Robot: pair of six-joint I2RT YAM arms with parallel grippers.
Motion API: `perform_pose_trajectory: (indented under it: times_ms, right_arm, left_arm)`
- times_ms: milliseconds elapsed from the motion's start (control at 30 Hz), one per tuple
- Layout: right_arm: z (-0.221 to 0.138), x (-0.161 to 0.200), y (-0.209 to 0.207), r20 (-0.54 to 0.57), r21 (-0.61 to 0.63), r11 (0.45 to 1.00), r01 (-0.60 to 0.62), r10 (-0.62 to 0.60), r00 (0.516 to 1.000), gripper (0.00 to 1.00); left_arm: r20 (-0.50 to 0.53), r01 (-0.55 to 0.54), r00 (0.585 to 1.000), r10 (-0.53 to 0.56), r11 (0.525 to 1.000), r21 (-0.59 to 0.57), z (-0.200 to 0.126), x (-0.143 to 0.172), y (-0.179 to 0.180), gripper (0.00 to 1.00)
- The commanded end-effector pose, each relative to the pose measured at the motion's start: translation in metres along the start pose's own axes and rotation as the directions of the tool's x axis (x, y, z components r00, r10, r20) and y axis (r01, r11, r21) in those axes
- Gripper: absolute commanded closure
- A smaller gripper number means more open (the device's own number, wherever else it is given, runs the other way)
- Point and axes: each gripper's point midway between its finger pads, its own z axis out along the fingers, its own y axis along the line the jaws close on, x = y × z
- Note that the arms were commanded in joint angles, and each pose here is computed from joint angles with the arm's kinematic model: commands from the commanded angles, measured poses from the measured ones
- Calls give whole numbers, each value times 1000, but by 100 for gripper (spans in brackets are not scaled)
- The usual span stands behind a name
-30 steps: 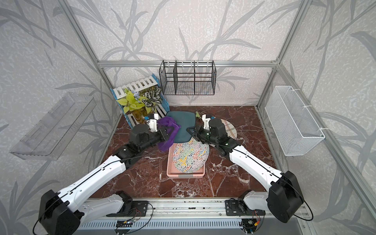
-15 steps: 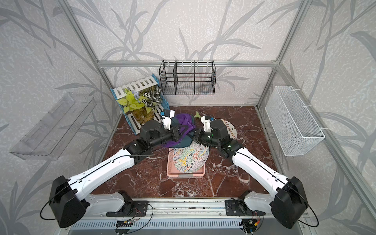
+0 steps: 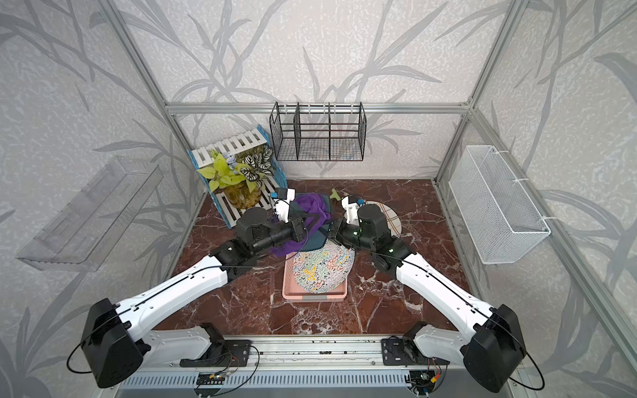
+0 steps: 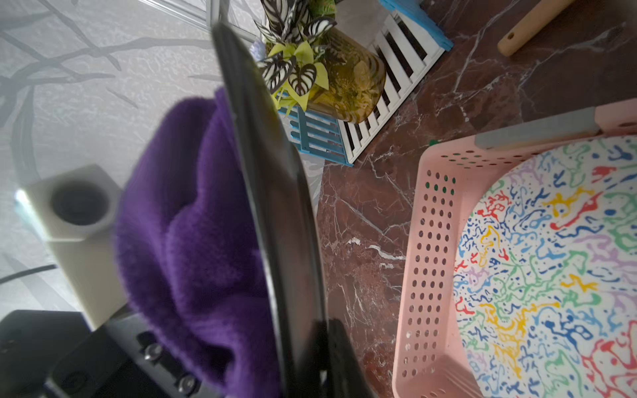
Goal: Wipe the wet plate dry
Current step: Wipe the plate with towel.
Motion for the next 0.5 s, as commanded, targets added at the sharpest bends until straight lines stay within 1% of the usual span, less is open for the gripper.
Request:
perform_pose_trajectory:
  times_ms: [0,33,133,200,267,300,367,400,467]
  right_arm:
    - [-74,-67,129,284,-391,897,205,-94,954,100]
    - [-82,-74,126,304,-393,898,197,-75,950,100]
    - [-107,-85,122,345,-425,886,188,-34,938,100]
    - [-122,-84,131,364,-469,857,213,-32,931,100]
    - [-131,-82,142,367,-518,826,224,-22,930,100]
    - [-137,-80,151,372,-550,799,244,-27,928,100]
    - [-143,-81,164,363,-608,756,242,-7,932,100]
    - [-144,-81,168,357,-629,741,236,5,934,100]
    - [-140,-80,174,339,-644,731,226,8,941,100]
  left_arm:
    - [83,118,989,-125,990,77,-25,-32,-1,100]
    - [121,148,979,-164,981,126,-33,-48,-3,100]
    - [219,176,949,-227,958,227,-60,-90,-16,100]
    - [265,173,932,-246,947,271,-73,-112,-29,100]
    - [297,185,907,-299,916,357,-84,-129,-44,100]
    - [297,208,892,-341,893,400,-87,-135,-48,100]
    - [287,272,851,-440,836,476,-88,-144,-50,100]
    - [279,314,822,-496,804,505,-88,-145,-46,100]
    - [259,371,756,-601,720,587,-92,-148,-40,100]
